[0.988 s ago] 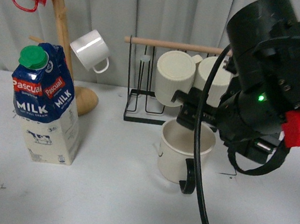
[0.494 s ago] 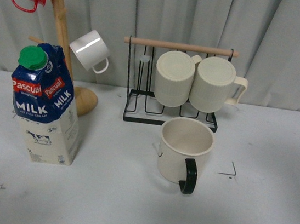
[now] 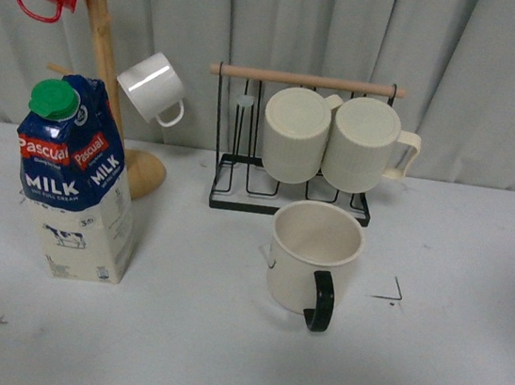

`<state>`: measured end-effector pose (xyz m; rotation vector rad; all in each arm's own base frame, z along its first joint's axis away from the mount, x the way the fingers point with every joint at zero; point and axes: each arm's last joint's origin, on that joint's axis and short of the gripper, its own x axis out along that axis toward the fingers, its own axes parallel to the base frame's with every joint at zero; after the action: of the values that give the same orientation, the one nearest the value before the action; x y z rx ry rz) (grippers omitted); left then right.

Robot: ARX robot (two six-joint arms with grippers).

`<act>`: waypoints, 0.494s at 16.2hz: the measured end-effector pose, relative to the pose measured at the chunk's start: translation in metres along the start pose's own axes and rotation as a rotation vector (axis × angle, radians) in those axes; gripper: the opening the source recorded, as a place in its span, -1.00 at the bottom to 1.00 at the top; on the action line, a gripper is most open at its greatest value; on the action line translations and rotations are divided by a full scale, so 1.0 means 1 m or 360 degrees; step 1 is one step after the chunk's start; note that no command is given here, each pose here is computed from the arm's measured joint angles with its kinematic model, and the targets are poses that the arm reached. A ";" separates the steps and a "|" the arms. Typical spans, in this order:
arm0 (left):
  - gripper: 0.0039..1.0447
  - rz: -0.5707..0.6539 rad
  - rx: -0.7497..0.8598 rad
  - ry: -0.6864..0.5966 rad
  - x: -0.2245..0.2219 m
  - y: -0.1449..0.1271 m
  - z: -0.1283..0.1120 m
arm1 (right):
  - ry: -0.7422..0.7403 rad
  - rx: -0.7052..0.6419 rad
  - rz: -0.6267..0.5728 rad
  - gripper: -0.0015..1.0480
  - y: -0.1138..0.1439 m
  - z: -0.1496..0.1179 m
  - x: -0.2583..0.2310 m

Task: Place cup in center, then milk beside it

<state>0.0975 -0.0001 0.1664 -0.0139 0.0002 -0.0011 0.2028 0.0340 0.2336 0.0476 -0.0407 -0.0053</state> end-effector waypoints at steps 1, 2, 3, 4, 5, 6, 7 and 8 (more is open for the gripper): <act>0.88 0.0000 0.0000 0.0000 0.000 0.000 0.000 | 0.0006 -0.0014 0.0010 -0.53 -0.001 -0.003 -0.003; 0.88 0.0000 0.0000 0.0000 0.000 0.000 0.000 | 0.0024 -0.0023 0.0011 -0.60 -0.003 -0.007 -0.005; 0.88 0.0001 0.0000 0.0001 0.000 0.000 0.000 | 0.0114 -0.0059 0.0007 -0.97 -0.011 -0.028 -0.018; 0.88 0.0001 0.0000 0.0000 0.000 0.000 0.000 | 0.0047 -0.0063 -0.0002 -0.96 -0.021 -0.032 -0.036; 0.88 0.0000 0.0000 0.0001 0.000 0.000 0.000 | 0.0084 -0.0067 0.0019 -0.96 -0.033 -0.045 -0.052; 0.88 0.0000 0.0000 0.0000 0.000 0.000 0.000 | 0.0065 -0.0066 -0.0003 -0.96 -0.037 -0.047 -0.061; 0.88 0.0001 0.0000 0.0000 0.000 0.000 0.000 | 0.0078 -0.0066 0.0008 -0.96 -0.037 -0.050 -0.064; 0.88 0.0001 0.0000 0.0001 0.000 0.000 0.000 | 0.0081 -0.0066 0.0008 -0.96 -0.037 -0.053 -0.068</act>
<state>0.0975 -0.0001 0.1664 -0.0139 0.0006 -0.0008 0.1368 0.0000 0.1767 0.0063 0.0101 0.0000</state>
